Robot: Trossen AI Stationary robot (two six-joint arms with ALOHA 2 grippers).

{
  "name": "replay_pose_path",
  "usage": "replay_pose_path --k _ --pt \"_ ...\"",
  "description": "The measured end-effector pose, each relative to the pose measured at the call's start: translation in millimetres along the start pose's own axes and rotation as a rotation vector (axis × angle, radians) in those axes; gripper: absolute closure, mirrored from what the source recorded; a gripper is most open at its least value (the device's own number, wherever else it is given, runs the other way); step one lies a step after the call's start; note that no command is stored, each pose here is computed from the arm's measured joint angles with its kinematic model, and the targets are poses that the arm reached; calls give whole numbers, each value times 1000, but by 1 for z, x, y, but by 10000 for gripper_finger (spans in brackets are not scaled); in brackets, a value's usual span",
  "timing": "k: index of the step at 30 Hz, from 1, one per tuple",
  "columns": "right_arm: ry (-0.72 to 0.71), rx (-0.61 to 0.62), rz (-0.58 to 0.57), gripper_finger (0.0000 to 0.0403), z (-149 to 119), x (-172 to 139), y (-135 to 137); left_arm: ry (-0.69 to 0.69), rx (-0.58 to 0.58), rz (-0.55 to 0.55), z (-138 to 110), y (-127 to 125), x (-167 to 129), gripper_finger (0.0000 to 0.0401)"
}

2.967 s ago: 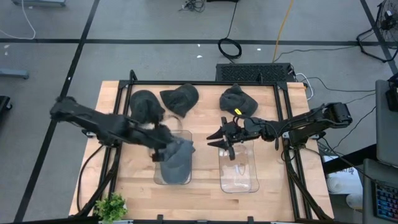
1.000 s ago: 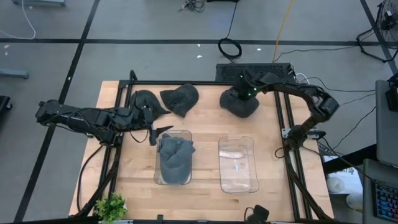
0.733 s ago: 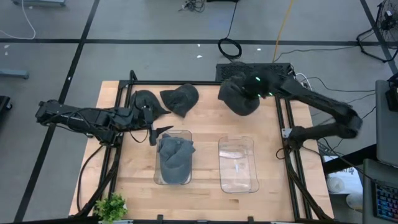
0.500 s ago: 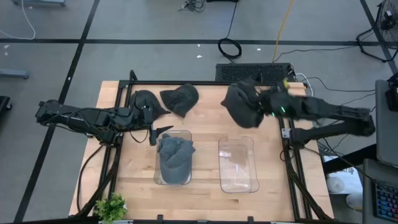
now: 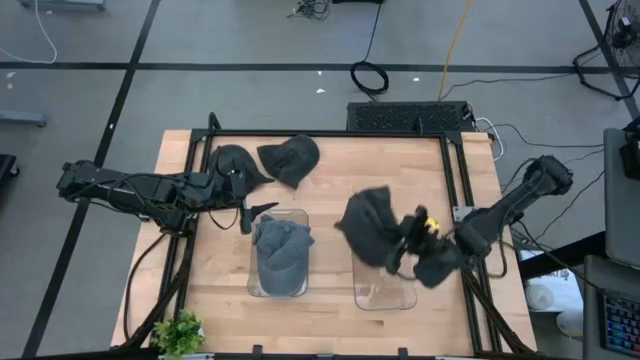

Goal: Pick & Place hat
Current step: Put the right black cap into the right transparent bin

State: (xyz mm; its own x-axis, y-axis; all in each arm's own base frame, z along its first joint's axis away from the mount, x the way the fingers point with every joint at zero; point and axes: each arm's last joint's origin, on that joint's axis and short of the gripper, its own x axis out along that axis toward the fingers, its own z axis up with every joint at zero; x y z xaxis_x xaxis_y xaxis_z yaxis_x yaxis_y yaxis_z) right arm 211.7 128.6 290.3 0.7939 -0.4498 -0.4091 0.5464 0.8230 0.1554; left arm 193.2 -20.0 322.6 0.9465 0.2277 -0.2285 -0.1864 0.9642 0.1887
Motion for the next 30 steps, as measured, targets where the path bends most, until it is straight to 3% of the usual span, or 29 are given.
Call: replay_pose_path --k 9,16,25,30 --pt "-37 270 22 403 -41 -12 27 0 0 0 0 0 0 122" --pt "6 411 26 403 -74 0 48 0 0 0 0 0 0 118" --pt "27 357 -71 403 -83 2 35 0 0 0 0 0 0 126" --pt "112 353 -167 403 -90 1 22 0 0 0 0 0 0 119"
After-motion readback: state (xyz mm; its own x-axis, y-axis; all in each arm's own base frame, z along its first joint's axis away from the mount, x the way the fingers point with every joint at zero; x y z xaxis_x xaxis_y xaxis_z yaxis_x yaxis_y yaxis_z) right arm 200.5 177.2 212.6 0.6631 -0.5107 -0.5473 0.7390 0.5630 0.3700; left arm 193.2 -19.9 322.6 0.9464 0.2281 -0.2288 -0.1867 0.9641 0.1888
